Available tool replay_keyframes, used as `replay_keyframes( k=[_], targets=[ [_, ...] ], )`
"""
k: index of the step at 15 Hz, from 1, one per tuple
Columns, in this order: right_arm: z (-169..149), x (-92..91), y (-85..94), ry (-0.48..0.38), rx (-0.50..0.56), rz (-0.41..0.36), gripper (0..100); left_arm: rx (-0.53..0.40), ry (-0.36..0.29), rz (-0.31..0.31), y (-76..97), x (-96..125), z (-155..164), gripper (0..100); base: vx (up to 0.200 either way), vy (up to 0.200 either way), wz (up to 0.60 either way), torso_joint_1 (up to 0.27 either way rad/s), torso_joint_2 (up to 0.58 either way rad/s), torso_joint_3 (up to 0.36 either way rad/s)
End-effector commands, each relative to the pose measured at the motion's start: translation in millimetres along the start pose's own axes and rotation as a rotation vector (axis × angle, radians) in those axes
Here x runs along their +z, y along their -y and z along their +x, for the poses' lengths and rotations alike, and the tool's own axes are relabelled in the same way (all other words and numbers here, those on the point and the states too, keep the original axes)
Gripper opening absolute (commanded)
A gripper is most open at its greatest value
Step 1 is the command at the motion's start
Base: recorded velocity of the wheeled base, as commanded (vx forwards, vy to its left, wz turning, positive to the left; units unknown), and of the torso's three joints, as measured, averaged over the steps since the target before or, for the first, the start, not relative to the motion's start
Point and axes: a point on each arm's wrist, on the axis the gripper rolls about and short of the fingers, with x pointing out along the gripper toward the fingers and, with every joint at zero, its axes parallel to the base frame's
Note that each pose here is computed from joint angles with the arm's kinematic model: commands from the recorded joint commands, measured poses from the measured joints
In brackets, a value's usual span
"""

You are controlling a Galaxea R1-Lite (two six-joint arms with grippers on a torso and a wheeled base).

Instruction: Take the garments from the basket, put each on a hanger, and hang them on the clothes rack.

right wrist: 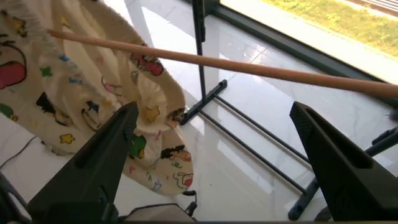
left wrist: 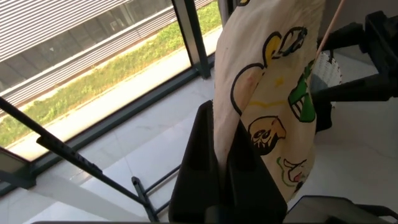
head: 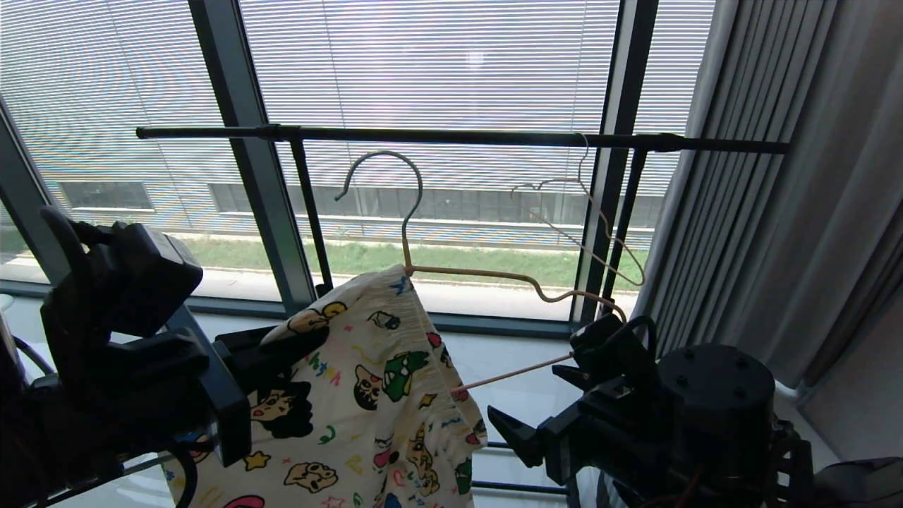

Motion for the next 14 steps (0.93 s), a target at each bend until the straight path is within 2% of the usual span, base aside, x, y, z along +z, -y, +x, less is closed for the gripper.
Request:
replay_keyframes(
  k=[1,5,8,12,13,14],
  targets=[
    [28,-10.7,1.7,-0.031,-0.038,0.001,100,0.001,0.008,0.011,-0.4,2,0,0,0.000,0.000,0.00,0.000,0.00,0.000],
    [28,-11.1,-1.9,-0.031,-0.030,-0.004,100,0.008,0.005,0.020,-3.2,3,7,0,0.000,0.000,0.00,0.000,0.00,0.000],
    [27,-10.0,-4.4,-0.026,-0.023,-0.011,100,0.057,0.019,0.024,-8.3,4,14,0,0.000,0.000,0.00,0.000,0.00,0.000],
    [23,-14.8,-23.7,-0.037,0.037,-0.030,100,0.062,0.021,0.024,-9.2,4,17,0,0.000,0.000,0.00,0.000,0.00,0.000],
    [23,-14.8,-23.7,-0.037,0.037,-0.030,100,0.062,0.021,0.024,-9.2,4,17,0,0.000,0.000,0.00,0.000,0.00,0.000],
    [21,-18.1,-33.7,-0.044,0.069,-0.040,100,0.062,0.022,0.025,-9.5,4,17,0,0.000,0.000,0.00,0.000,0.00,0.000]
  ],
)
